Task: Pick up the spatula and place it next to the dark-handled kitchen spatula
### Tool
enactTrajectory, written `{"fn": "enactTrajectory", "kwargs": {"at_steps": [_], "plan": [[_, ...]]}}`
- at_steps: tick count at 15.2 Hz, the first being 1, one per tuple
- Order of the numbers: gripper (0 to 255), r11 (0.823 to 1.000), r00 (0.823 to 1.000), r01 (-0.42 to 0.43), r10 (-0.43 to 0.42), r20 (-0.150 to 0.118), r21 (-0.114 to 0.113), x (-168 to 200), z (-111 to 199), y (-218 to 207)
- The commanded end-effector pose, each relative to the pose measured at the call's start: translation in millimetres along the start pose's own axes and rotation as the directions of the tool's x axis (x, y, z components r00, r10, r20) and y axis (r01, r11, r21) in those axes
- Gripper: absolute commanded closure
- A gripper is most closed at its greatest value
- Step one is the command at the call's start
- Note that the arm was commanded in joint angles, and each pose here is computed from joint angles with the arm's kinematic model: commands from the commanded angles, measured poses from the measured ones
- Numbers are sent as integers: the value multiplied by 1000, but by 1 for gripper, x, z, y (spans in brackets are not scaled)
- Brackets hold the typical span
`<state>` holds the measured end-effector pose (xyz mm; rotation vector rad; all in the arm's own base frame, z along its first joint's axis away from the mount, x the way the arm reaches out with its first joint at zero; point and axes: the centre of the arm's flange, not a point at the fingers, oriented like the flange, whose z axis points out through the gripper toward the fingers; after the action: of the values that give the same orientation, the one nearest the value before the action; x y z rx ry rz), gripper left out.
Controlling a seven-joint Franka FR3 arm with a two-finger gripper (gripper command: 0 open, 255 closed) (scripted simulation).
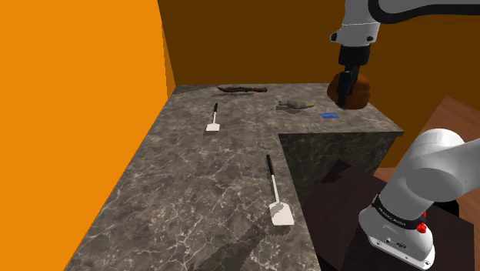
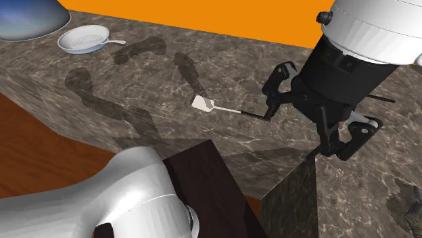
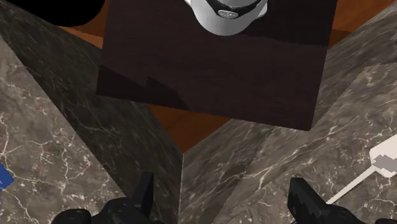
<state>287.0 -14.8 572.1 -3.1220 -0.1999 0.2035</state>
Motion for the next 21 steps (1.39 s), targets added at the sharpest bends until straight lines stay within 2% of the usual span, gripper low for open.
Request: {"fn": "enactTrajectory", "kwargs": {"at_steps": [1, 3, 6, 8, 11, 13, 16, 21], "plan": [[0, 1000, 1000, 0, 0, 0, 0, 0, 0, 0], [0, 997, 997, -72, 72, -15, 2, -3, 15, -22], [0, 984, 983, -179, 179, -37, 6, -4, 38, -54], [0, 968, 967, -250, 250, -51, 11, -3, 53, -76], [0, 936, 933, -353, 353, -72, 19, 3, 76, -108], [0, 908, 904, -419, 419, -85, 26, 9, 90, -129], [0, 857, 851, -514, 515, -104, 38, 21, 113, -160], [0, 751, 740, -657, 659, -132, 63, 50, 148, -207]]}}
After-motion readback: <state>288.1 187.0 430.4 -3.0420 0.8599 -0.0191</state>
